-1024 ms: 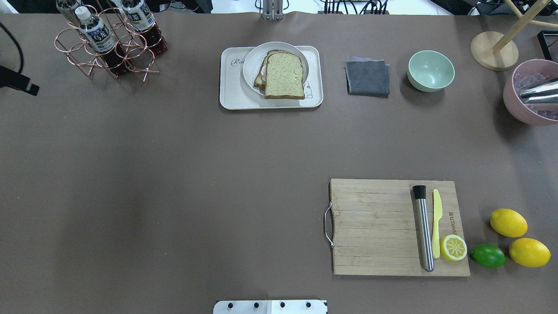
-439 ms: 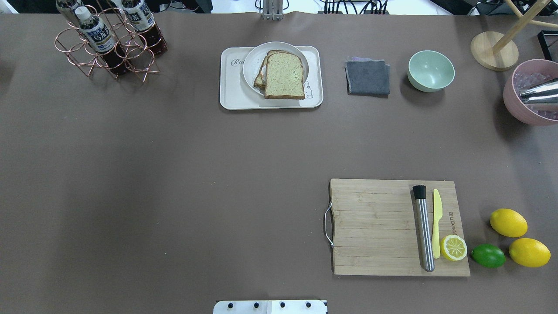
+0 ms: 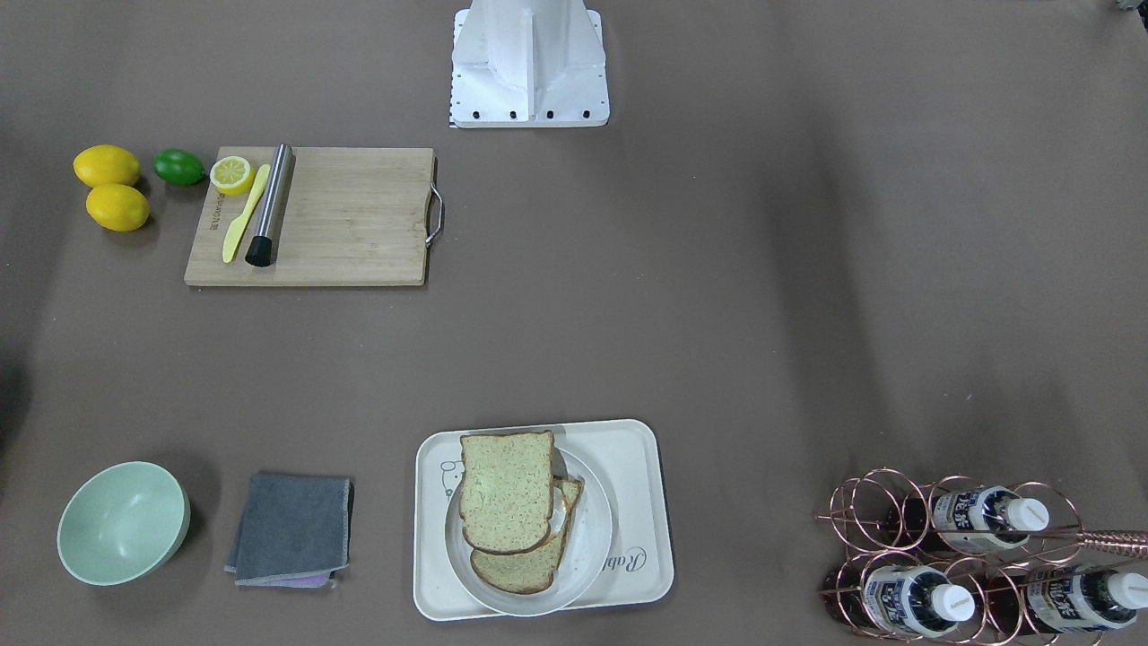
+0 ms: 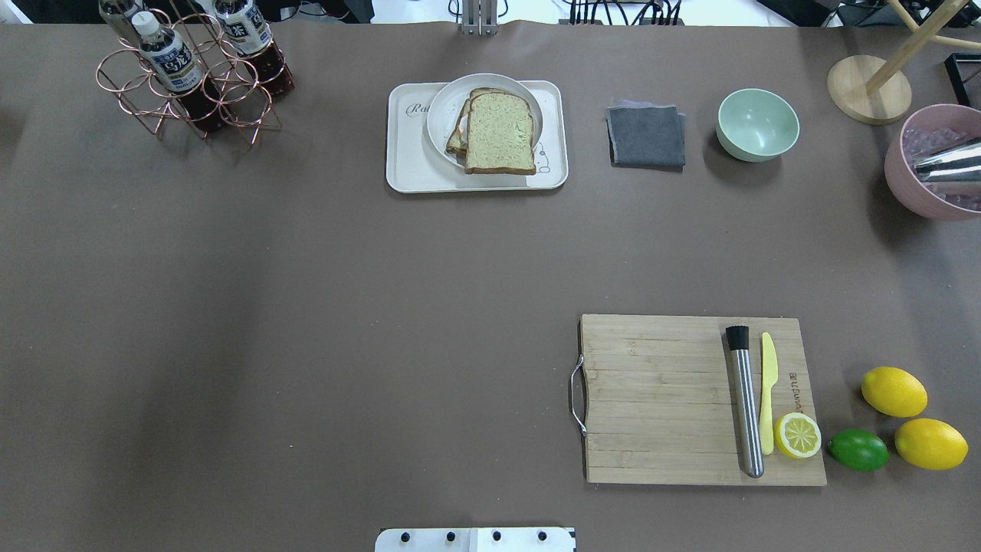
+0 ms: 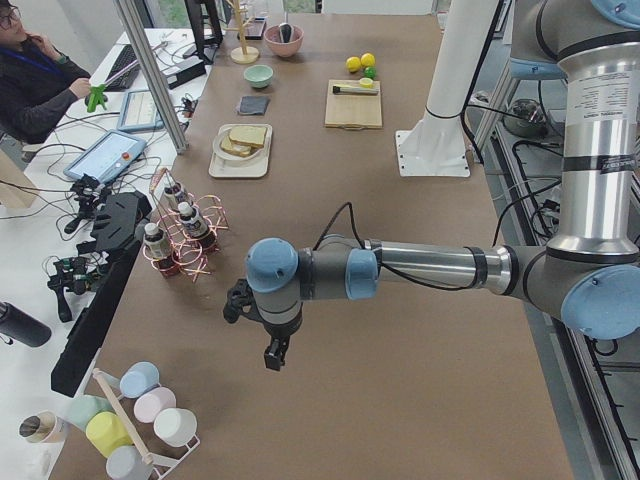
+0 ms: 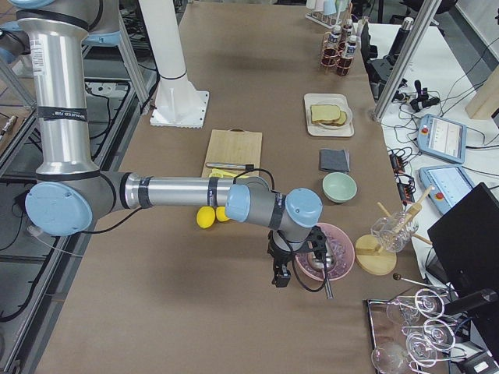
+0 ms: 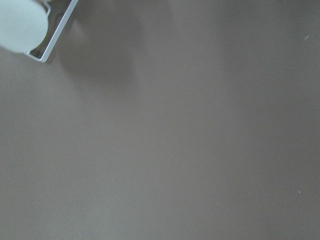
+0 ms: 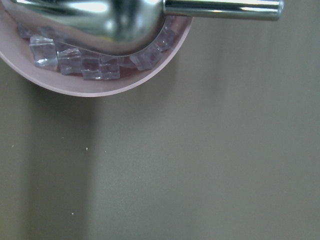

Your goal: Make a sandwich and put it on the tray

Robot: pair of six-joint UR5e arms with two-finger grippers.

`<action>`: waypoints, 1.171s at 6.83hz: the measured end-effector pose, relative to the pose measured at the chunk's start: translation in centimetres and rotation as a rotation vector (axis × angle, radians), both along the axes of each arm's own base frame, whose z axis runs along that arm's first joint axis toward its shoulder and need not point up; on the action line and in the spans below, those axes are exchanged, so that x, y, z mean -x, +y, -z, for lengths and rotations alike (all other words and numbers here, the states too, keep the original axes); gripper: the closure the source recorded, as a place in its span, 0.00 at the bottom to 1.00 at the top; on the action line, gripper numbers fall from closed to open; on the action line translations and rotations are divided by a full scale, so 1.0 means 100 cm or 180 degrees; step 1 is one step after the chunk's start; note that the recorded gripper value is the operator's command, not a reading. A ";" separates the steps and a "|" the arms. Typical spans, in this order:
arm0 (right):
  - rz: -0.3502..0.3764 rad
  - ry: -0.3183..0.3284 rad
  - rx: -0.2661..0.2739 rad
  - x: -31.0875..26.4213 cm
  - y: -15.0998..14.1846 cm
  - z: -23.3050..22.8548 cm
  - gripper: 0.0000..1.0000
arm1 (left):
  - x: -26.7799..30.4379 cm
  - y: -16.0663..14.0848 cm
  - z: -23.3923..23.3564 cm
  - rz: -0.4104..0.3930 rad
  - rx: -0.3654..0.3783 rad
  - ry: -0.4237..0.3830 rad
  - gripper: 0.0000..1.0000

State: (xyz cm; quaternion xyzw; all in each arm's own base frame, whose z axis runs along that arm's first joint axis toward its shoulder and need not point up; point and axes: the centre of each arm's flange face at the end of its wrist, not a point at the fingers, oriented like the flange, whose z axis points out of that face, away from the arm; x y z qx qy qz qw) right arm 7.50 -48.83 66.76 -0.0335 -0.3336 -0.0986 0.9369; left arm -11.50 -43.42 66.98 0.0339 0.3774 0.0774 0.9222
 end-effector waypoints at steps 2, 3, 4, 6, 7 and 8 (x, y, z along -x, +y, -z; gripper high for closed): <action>-0.0001 -0.0004 -0.0025 0.000 0.005 -0.005 0.00 | 0.007 0.027 -0.019 0.0088 0.0144 0.0007 0.01; -0.0004 -0.0006 -0.0074 0.000 0.009 -0.009 0.00 | 0.002 0.026 -0.013 0.0048 0.0118 -0.0051 0.02; -0.0006 -0.0008 -0.0117 0.001 0.011 -0.011 0.00 | -0.013 0.018 -0.004 -0.0038 0.0106 -0.0116 0.01; -0.0018 -0.0012 -0.0155 0.001 0.011 -0.009 0.00 | -0.050 0.000 0.015 -0.0031 0.0227 -0.0171 0.02; -0.0027 -0.0011 -0.0167 0.001 0.008 -0.005 0.00 | -0.056 -0.002 0.021 -0.0004 0.0249 -0.0167 0.02; -0.0036 -0.0010 -0.0179 0.000 0.006 -0.001 0.00 | -0.058 -0.001 0.023 0.0014 0.0264 -0.0157 0.02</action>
